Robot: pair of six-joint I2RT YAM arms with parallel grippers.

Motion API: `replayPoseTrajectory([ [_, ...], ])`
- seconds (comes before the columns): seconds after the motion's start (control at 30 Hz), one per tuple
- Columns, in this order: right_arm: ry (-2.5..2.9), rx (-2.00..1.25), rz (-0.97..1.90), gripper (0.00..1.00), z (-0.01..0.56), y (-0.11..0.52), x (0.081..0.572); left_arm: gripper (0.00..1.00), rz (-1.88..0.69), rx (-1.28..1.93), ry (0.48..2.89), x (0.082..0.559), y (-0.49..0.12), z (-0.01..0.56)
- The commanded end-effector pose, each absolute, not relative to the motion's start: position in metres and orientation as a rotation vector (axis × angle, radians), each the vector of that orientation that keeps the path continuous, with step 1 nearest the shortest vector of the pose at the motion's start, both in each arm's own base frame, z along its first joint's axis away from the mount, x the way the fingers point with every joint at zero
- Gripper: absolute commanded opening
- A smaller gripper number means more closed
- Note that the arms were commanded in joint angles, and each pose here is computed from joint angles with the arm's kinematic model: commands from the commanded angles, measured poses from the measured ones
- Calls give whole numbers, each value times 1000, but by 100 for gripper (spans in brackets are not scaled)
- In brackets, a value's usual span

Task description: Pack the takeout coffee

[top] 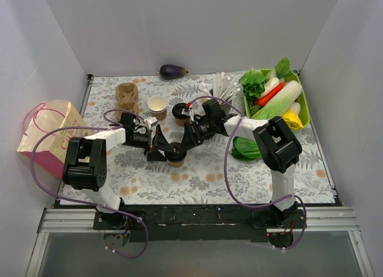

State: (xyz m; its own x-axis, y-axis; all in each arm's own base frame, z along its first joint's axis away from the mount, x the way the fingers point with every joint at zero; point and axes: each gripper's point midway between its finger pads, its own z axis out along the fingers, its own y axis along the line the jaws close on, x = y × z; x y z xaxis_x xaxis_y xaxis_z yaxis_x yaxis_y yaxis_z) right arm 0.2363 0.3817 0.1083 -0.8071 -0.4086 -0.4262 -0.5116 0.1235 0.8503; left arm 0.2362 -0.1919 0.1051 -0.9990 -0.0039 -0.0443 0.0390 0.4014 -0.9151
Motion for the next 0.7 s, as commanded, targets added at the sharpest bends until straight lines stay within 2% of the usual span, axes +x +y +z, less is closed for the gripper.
replayPoseTrajectory([
  [0.0,2238,-944,1849,97,119,388,242,95,-1738,-5,2593,237,-192,102],
  [0.37,2291,-892,1760,95,111,386,246,94,-1630,-113,2703,236,-186,76],
  [0.67,2381,-873,1662,88,82,377,242,93,-1665,-156,2737,232,-186,64],
])
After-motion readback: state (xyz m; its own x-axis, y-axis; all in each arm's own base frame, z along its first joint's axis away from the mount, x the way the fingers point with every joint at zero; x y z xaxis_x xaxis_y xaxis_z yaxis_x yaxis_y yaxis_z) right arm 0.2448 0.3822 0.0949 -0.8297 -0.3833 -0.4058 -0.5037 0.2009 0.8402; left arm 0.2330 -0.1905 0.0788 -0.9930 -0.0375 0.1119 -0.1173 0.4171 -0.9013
